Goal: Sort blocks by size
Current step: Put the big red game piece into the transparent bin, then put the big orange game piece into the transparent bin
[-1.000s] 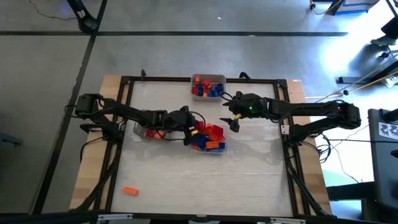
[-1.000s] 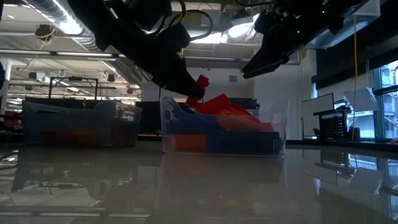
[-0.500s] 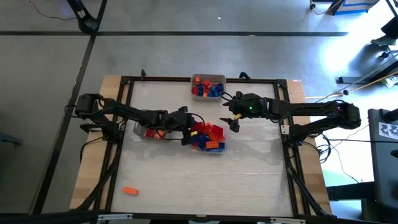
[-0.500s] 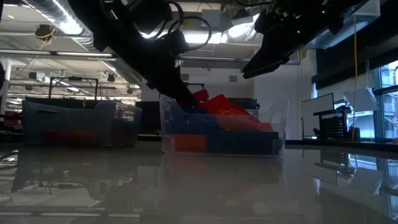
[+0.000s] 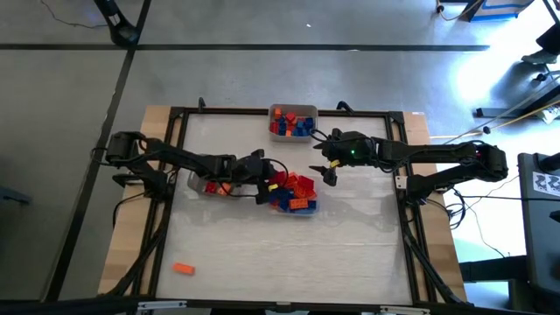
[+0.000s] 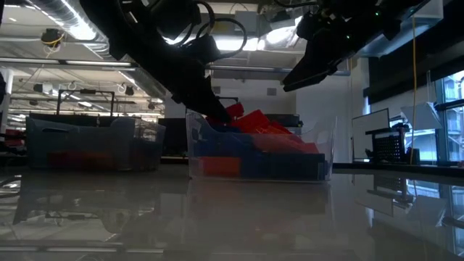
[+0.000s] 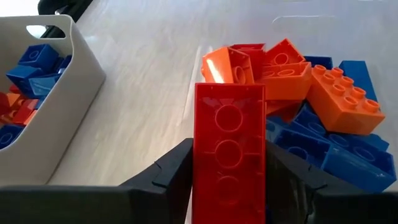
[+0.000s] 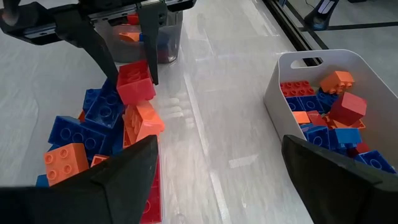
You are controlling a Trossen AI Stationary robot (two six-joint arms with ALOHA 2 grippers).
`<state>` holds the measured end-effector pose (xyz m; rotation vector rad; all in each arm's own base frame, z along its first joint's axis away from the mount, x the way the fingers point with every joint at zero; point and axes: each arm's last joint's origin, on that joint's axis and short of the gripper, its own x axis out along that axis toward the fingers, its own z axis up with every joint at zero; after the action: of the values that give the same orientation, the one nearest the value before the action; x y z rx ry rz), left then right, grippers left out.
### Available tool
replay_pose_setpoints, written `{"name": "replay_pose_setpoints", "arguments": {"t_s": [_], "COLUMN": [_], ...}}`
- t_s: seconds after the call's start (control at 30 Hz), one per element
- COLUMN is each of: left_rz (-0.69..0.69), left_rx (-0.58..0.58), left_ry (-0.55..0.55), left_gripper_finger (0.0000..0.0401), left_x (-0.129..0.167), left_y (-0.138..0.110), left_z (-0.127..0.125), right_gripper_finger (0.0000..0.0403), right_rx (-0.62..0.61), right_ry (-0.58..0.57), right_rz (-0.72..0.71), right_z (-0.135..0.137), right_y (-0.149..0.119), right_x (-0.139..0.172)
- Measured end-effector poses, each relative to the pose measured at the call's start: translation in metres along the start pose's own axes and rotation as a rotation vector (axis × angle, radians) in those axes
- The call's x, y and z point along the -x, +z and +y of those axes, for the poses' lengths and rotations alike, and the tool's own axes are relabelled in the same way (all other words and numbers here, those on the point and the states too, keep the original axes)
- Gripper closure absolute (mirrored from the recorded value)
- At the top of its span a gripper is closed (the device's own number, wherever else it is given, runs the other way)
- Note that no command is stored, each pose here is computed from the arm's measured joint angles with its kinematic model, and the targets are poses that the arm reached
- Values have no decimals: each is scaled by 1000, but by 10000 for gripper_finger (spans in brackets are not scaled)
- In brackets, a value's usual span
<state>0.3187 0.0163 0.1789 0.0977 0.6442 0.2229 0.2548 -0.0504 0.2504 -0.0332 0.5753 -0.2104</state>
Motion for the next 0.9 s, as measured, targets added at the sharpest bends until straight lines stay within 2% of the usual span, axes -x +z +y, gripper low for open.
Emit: {"name": "replay_pose_setpoints", "arguments": {"t_s": [0.2, 0.43, 0.53, 0.8, 0.9], "left_rz": [-2, -6, -27, -167, -181], "left_rx": [35, 43, 43, 56, 69], "left_ry": [0, 0, -6, -42, 45], "left_gripper_finger": [235, 152, 132, 135, 140], "left_x": [0, 1, 9, 57, 62], "left_y": [0, 1, 6, 32, 34], "left_z": [0, 0, 0, -4, -3], "right_gripper_finger": [62, 62, 62, 62, 62], "right_rx": [0, 1, 0, 0, 0], "right_ry": [0, 0, 1, 16, 16], "right_rz": [0, 4, 5, 5, 2], "right_z": [0, 0, 0, 1, 1], "right_y": [0, 0, -1, -1, 0], "right_x": [0, -1, -1, -1, -1]}}
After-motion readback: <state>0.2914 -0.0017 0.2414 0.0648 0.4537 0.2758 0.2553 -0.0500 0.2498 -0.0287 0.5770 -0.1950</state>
